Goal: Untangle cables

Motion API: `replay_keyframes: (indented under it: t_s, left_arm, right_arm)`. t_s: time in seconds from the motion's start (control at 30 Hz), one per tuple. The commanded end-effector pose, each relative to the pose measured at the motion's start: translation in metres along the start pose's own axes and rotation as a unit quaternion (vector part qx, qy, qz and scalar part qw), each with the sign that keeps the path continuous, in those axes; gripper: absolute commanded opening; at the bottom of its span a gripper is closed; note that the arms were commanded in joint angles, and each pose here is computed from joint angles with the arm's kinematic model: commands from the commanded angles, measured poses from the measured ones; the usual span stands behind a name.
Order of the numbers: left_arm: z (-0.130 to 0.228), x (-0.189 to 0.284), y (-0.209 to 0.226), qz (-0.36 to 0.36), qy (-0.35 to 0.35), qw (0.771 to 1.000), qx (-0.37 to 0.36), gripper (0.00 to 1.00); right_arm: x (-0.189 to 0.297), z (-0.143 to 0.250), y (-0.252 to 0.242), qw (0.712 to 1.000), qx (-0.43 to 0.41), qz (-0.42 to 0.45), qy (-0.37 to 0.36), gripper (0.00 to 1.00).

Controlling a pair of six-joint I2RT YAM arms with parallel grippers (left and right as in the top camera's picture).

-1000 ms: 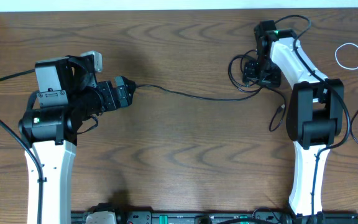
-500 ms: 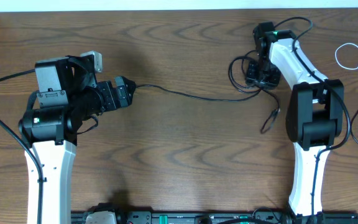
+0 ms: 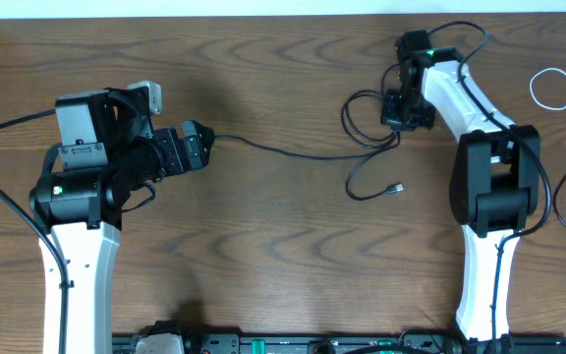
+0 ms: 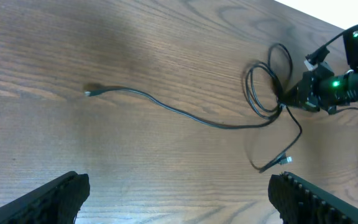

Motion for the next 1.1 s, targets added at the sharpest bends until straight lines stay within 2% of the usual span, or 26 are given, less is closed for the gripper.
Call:
replay_keyframes:
  t_s: [0.0,0.03,0.17,0.27,0.43,0.5,0.63,0.83,1.07]
  left_arm:
    - [-0.005,0.004,-0.002,0.000,-0.009,1.000,0.000,0.98]
    - [-0.005,0.004,-0.002,0.000,-0.009,1.000,0.000,0.98]
    - [-0.005,0.004,-0.002,0.000,-0.009,1.000,0.000,0.98]
    - [-0.005,0.004,-0.002,0.000,-0.009,1.000,0.000,0.98]
    - [-0.005,0.004,-0.002,0.000,-0.009,1.000,0.000,0.98]
    - [-0.005,0.004,-0.002,0.000,-0.009,1.000,0.000,0.98]
    - [-0.005,0.004,-0.002,0.000,-0.009,1.000,0.000,0.98]
    - [-0.005,0.004,-0.002,0.000,-0.009,1.000,0.000,0.98]
    - [-0.005,0.004,-0.002,0.000,-0.009,1.000,0.000,0.98]
  right_arm:
    - [0.034,-0.025,0.014,0.992,0.059,-0.103,-0.047,0.01]
    - [0.059,-0.034,0.021,0.981,0.092,-0.154,-0.075,0.01]
    - [0.126,-0.042,0.026,0.944,0.144,-0.262,-0.142,0.01]
    - [0.175,-0.043,0.014,0.917,0.142,-0.319,-0.191,0.01]
    - [0.224,-0.037,-0.013,0.887,0.125,-0.372,-0.242,0.01]
    - [0.227,-0.035,-0.025,0.891,0.111,-0.366,-0.242,0.01]
    - [0.204,-0.029,-0.044,0.927,0.080,-0.304,-0.204,0.02]
    - [0.153,-0.027,-0.051,0.974,0.035,-0.173,-0.142,0.40]
    - [0.092,-0.038,-0.034,0.988,0.045,-0.041,-0.143,0.60]
Point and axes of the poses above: each gripper's point midway between its finger pads, its own x axis back along the fingers, its own y axis along the line the jaws close on, z = x × y, the point moved 3 cm from there along x, back along the fingers, and after that the axes turned 15 degrees about x, right-handed, at the moved point
